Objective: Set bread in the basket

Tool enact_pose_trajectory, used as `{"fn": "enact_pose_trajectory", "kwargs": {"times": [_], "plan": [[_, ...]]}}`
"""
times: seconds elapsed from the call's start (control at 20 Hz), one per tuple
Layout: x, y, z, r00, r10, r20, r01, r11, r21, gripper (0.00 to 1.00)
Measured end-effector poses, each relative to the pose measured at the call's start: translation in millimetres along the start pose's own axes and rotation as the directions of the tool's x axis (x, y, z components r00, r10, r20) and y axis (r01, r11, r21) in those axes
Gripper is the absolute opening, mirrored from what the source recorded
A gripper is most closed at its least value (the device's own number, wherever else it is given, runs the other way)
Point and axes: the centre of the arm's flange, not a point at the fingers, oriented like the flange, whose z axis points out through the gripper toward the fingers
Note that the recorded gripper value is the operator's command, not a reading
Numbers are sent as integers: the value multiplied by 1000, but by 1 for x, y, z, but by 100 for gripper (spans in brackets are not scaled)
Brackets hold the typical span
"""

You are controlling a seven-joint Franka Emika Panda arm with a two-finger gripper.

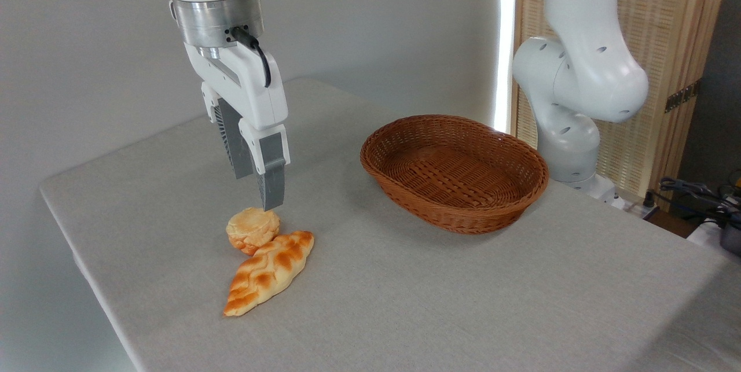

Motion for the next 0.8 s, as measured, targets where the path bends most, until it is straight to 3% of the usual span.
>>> {"fn": "enact_pose_trajectory", "kwargs": {"times": [0.6, 0.8], "plan": [[9, 6, 6, 1000, 18, 2, -18, 1000, -4, 100], [22, 17, 13, 998, 58, 33, -59, 998, 11, 100]]}}
